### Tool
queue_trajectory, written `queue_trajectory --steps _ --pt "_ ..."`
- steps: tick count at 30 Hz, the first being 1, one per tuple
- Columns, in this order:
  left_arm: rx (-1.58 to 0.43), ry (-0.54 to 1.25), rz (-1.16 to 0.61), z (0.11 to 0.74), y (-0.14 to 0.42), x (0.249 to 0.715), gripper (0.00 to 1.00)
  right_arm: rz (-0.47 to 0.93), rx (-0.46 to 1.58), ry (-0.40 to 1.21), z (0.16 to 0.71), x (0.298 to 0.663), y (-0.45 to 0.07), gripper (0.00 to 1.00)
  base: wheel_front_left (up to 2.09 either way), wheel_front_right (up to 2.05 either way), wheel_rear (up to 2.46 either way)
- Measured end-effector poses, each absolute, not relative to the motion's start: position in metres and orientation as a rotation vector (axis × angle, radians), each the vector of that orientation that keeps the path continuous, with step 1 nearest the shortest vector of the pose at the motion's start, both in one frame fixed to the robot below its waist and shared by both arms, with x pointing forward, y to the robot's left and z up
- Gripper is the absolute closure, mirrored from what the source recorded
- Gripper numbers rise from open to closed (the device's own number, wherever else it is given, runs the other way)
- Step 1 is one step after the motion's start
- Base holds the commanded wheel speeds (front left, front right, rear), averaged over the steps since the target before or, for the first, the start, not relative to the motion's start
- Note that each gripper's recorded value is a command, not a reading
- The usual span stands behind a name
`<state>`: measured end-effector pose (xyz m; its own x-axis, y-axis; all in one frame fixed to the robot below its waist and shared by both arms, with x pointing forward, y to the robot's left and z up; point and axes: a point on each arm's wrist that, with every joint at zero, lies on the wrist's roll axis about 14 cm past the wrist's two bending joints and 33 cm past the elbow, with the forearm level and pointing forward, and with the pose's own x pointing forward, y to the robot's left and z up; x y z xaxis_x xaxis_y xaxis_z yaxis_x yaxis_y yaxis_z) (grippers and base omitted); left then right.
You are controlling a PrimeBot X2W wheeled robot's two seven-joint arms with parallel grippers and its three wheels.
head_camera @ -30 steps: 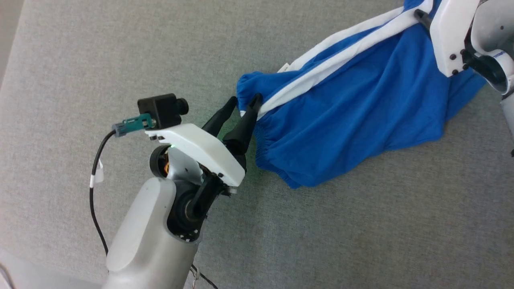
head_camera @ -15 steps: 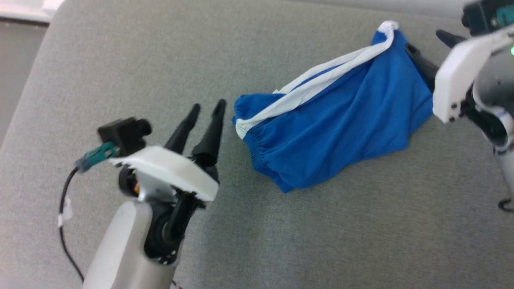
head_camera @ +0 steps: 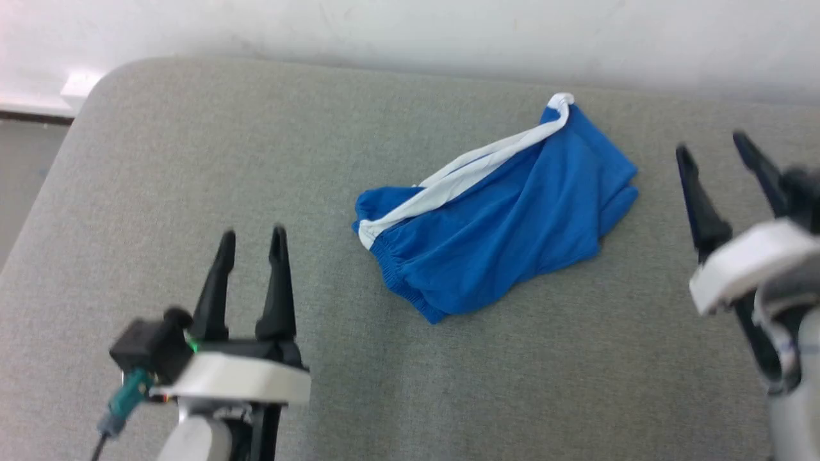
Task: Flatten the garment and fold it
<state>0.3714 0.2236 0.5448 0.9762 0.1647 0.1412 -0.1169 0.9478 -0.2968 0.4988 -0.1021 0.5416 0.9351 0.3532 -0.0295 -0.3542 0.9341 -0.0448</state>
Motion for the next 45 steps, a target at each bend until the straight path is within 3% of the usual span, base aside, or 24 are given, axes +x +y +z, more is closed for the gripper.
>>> queue_trajectory --steps 8,13,22,31,45 --pt "-0.302 -0.088 0.188 0.514 0.216 0.336 0.00 0.204 -0.040 -0.050 0.527 0.436 -0.133 0.00 0.00 0.00 0.00" --pt "-0.321 -0.078 0.202 0.510 0.214 0.331 0.00 0.155 -0.028 -0.057 0.519 0.420 -0.152 0.00 0.00 0.00 0.00" --pt "-0.357 0.009 0.051 0.515 0.187 0.362 0.00 0.152 -0.018 -0.065 0.519 0.425 -0.152 0.00 0.00 0.00 0.00" --pt "-0.428 0.369 -0.119 0.482 0.135 0.390 0.00 0.154 -0.012 -0.033 0.504 0.436 -0.151 0.00 0.00 0.00 0.00" --pt "-0.502 0.670 -0.106 0.416 0.116 0.390 0.00 0.107 0.003 0.024 0.480 0.441 -0.167 0.00 0.00 0.00 0.00"
